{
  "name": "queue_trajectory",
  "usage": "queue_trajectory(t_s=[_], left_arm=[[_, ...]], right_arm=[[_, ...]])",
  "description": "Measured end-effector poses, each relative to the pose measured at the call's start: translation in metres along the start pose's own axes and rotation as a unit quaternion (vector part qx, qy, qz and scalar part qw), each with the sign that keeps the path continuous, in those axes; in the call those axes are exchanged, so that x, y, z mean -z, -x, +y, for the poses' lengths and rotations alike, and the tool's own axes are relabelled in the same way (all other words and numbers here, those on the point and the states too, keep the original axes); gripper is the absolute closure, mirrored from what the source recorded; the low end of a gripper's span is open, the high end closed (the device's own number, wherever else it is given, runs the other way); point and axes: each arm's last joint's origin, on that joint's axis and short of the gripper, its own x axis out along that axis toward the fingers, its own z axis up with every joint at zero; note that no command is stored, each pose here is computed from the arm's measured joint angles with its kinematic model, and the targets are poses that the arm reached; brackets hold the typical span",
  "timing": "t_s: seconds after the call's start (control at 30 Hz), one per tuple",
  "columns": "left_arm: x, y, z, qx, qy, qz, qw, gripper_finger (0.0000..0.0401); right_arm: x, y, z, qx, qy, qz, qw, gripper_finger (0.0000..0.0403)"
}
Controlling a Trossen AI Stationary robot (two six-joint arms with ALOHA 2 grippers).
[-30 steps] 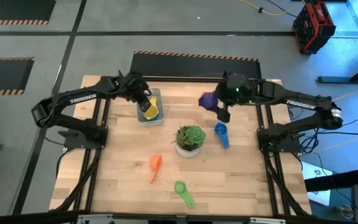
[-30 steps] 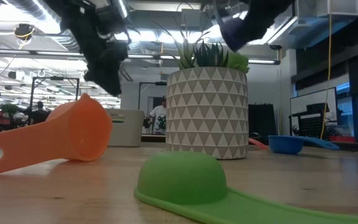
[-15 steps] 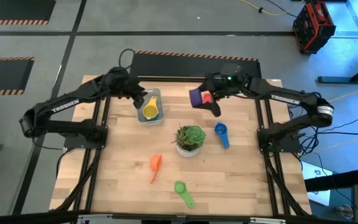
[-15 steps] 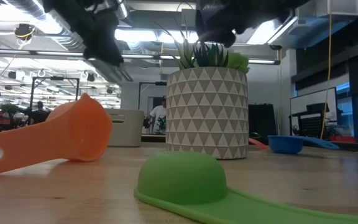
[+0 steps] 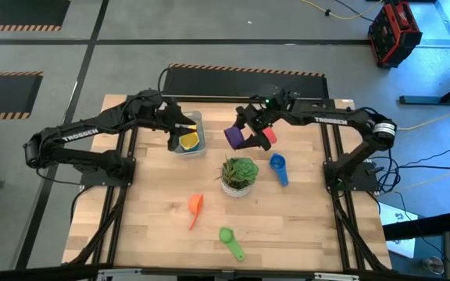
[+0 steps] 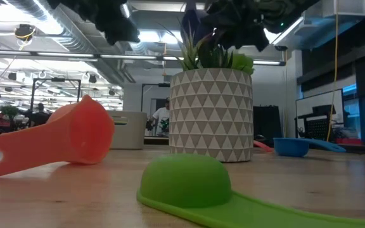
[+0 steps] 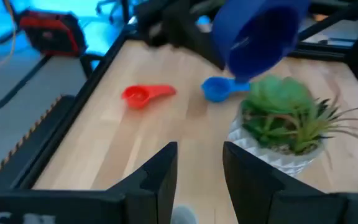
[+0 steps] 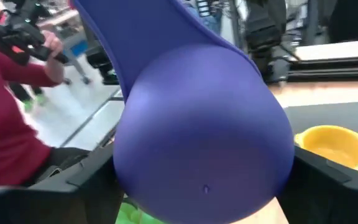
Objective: Nest measuring cups in basket
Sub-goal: Stack the violet measuring cup on top of the yellow measuring cup in the gray bin
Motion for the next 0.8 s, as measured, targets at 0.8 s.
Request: queue_trajectory(t_s=[0.8], left_arm=[[-0.023, -0.034, -0.03, 0.075, -0.059, -0.115, 0.989, 0.028]], right_arm=[[0.018, -0.016, -0.018, -0.027, -0.029, 0.007, 0.999, 0.007]])
